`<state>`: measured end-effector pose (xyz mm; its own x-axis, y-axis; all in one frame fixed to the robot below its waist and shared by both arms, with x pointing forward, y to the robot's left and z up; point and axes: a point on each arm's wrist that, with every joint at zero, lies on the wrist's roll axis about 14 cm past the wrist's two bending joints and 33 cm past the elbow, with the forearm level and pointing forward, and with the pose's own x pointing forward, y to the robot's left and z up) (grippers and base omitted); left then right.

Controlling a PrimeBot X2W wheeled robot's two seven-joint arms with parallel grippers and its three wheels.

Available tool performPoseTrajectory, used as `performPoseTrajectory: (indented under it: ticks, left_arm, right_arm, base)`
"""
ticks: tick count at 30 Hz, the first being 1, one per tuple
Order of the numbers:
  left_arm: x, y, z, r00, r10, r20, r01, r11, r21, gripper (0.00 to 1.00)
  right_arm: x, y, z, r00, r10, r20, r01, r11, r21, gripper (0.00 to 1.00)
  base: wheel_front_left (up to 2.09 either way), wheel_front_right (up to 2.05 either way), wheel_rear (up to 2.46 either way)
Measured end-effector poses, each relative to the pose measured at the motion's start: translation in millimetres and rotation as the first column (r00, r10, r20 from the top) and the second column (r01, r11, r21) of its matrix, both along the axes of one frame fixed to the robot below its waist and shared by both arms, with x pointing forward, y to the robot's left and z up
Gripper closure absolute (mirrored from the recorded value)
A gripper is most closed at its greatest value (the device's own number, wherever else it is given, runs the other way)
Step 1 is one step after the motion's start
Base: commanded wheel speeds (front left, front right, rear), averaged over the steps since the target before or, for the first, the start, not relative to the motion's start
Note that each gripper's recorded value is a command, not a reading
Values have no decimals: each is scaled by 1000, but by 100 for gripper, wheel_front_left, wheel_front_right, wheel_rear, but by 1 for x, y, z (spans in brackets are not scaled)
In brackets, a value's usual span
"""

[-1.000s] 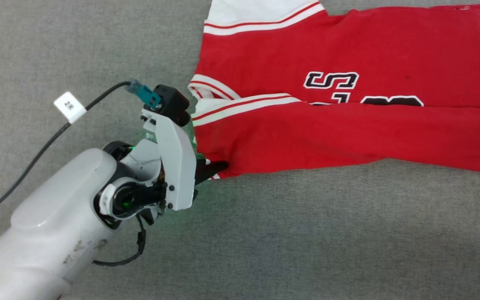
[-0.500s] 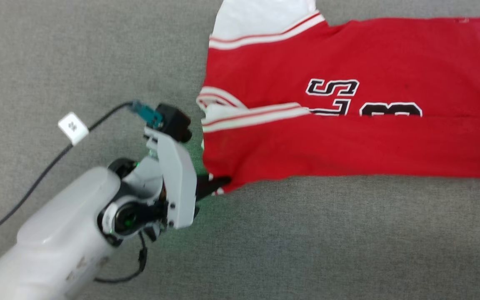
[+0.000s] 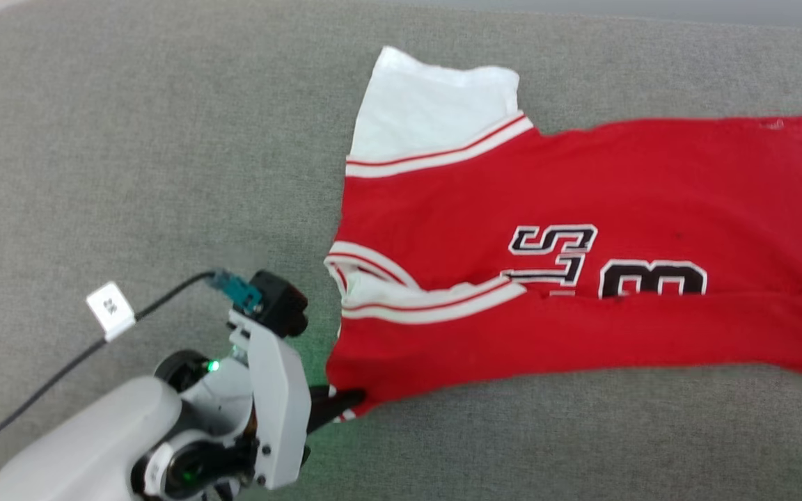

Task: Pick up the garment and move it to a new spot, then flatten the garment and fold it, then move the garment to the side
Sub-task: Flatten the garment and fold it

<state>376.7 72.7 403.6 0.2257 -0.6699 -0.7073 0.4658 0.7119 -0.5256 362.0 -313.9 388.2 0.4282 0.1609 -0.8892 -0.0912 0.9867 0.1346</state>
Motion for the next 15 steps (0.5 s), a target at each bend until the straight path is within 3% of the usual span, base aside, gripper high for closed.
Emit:
performPoseTrajectory:
  ticks: [7,8,9,10,11,12,13,14,15]
  left_arm:
    - [-9,-2,2,1000,9,-1,-9,1000,-18,100]
    - [-9,-3,3,1000,13,3,-13,1000,-21,100]
    - [-9,-3,4,1000,18,7,-18,1000,-23,95]
    - [-8,-3,6,1000,25,14,-24,999,-29,76]
    - [-8,-3,7,999,33,22,-32,999,-35,61]
    - [-7,-3,9,999,41,31,-40,998,-42,43]
    - [-6,-3,11,998,53,44,-51,997,-52,7]
    - [-6,-3,14,996,67,56,-63,996,-63,0]
    - [-5,-3,17,994,84,71,-78,994,-78,0]
  right_arm:
    - [-14,6,3,1000,12,4,-12,1000,13,100]
    - [-14,6,5,1000,11,14,-11,1000,9,84]
    - [-14,7,6,1000,13,23,-13,1000,6,55]
    - [-14,6,8,999,16,33,-16,1000,0,18]
    - [-11,6,12,998,12,56,-12,1000,-1,2]
    - [-7,6,16,996,4,84,-4,1000,1,0]
    - [-3,6,21,994,-2,108,2,1000,3,0]
    - [1,6,26,990,-8,138,7,1000,5,0]
    - [5,6,33,985,-16,174,15,1000,8,0]
  base:
    - [0,0,0]
    - [0,0,0]
    - [0,0,0]
    - [0,0,0]
    - [0,0,0]
    - [0,0,0]
    - [0,0,0]
    - [0,0,0]
    - [0,0,0]
